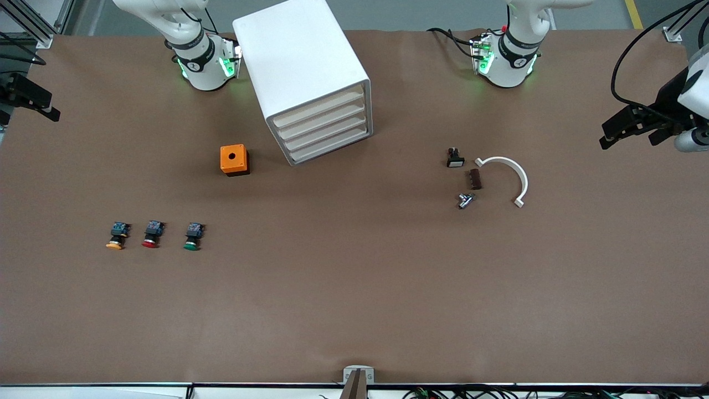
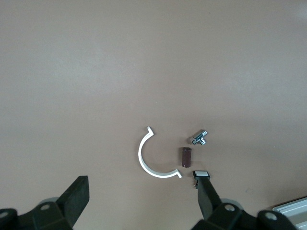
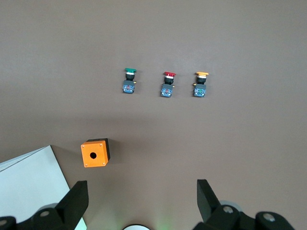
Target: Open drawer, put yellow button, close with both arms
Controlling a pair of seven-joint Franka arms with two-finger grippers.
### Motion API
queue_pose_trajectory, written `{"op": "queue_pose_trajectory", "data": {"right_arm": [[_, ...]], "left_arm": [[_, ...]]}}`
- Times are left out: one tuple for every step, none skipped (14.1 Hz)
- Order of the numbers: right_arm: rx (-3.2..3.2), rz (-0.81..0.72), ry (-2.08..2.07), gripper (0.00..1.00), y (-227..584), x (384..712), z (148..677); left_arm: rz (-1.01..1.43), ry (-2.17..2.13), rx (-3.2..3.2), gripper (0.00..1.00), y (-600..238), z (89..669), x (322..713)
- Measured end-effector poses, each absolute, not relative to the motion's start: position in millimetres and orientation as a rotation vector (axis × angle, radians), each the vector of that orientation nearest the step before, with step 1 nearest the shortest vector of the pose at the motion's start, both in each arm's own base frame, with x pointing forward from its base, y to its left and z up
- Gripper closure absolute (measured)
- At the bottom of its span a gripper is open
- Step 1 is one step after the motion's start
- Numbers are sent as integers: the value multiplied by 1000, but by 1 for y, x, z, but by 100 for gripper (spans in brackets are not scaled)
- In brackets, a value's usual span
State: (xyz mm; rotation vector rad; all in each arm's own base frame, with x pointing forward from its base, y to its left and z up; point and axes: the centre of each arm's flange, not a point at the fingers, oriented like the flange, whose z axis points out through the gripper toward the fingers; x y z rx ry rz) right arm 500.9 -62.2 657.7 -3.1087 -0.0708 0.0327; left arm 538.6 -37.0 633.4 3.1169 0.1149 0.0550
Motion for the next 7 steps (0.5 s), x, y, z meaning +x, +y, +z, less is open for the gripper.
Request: {"op": "queue_pose_trajectory", "data": {"right_arm": [[-3109,34,-71,0,-62,501,658],[-3108,36,-71,0,-62,501,657],[-3108,39,-71,0,-62,501,657],[-3108,40,-71,0,-62,501,656],[-3108,42,-70,0,-62,501,656],[-3108,44,-70,0,-62,501,655],[-3107,45,-71,0,-62,501,655]], "left_arm": [[54,115,3117,0,-37,633,539],[54,114,3117,0,-37,633,539],[54,113,3117,0,-38,633,539],[53,113,3117,0,-38,633,539],[52,113,3117,0,-38,632,539],[44,114,3118,0,-37,630,540],[27,116,3119,0,-37,625,543]]}}
